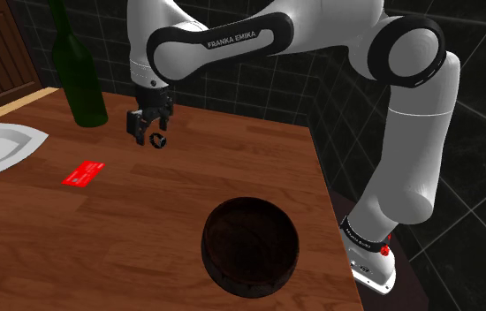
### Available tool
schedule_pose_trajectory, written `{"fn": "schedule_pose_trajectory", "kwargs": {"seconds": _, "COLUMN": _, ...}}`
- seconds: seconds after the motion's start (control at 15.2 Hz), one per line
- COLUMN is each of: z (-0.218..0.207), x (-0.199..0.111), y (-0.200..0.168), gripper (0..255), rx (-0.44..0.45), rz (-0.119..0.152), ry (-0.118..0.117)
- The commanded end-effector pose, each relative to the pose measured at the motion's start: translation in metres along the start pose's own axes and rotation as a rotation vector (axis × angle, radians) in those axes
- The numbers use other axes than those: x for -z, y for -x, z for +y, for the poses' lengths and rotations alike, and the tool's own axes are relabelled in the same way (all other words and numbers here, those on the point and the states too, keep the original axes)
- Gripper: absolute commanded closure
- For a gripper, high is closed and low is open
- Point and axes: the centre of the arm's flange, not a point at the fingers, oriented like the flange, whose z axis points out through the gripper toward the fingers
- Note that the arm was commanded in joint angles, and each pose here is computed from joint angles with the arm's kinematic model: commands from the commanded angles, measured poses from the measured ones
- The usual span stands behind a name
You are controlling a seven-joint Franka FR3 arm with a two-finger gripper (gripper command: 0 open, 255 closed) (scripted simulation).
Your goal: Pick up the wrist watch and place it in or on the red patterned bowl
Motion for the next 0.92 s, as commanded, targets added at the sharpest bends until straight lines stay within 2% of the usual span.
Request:
{"fn": "schedule_pose_trajectory", "kwargs": {"seconds": 0.0, "z": -0.0004, "x": -0.0104, "y": 0.0001, "gripper": 0, "rx": 0.000, "rz": 0.000, "ry": 0.000}}
{"fn": "schedule_pose_trajectory", "kwargs": {"seconds": 0.53, "z": -0.0004, "x": -0.0134, "y": 0.0001, "gripper": 0, "rx": 0.000, "rz": 0.000, "ry": 0.000}}
{"fn": "schedule_pose_trajectory", "kwargs": {"seconds": 0.59, "z": -0.0004, "x": -0.0134, "y": 0.0001, "gripper": 255, "rx": 0.000, "rz": 0.000, "ry": 0.000}}
{"fn": "schedule_pose_trajectory", "kwargs": {"seconds": 0.86, "z": -0.0004, "x": -0.0134, "y": 0.0001, "gripper": 255, "rx": 0.000, "rz": 0.000, "ry": 0.000}}
